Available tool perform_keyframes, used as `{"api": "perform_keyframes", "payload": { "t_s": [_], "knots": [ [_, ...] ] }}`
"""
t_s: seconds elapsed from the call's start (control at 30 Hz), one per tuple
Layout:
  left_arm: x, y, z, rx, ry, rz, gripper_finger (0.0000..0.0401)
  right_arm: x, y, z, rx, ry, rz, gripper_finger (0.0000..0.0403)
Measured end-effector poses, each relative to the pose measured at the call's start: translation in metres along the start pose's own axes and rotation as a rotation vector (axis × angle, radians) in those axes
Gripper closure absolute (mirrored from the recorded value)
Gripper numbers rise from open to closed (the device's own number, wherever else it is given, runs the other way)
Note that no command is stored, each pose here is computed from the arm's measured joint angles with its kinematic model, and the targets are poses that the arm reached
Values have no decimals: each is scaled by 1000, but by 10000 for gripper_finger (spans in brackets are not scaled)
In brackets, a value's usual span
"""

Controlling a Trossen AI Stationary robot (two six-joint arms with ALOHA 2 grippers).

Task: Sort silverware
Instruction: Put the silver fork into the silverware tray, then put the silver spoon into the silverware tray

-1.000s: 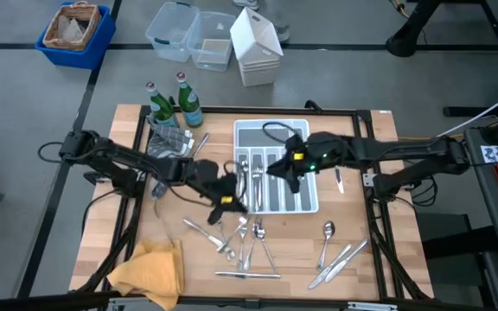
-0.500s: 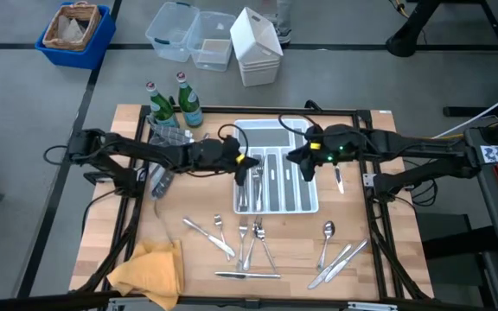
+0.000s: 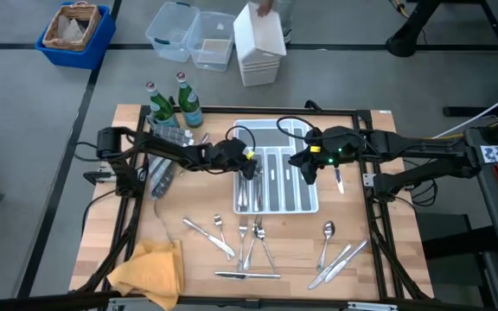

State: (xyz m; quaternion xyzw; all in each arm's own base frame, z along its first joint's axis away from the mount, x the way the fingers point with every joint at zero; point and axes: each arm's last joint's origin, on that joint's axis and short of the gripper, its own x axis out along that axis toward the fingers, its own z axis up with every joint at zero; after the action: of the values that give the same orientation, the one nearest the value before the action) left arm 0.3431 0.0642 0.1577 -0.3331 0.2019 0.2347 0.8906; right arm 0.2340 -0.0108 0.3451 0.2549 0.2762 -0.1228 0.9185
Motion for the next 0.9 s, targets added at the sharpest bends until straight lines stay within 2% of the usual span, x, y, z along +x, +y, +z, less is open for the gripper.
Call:
{"api": "perform_keyframes", "payload": {
  "t_s": [0.23,0.43,0.73,0.9],
  "knots": [
    [12,6,-15,-20,52,34,401,0,0,0,0,1,0,318],
    [12,7,-16,-20,59,36,397,0,0,0,5,2,2,318],
    [12,7,-18,-35,94,29,320,8,0,-3,107,48,8,318],
    [8,5,-14,-40,133,-29,301,22,3,-6,165,144,72,318]
  ]
}}
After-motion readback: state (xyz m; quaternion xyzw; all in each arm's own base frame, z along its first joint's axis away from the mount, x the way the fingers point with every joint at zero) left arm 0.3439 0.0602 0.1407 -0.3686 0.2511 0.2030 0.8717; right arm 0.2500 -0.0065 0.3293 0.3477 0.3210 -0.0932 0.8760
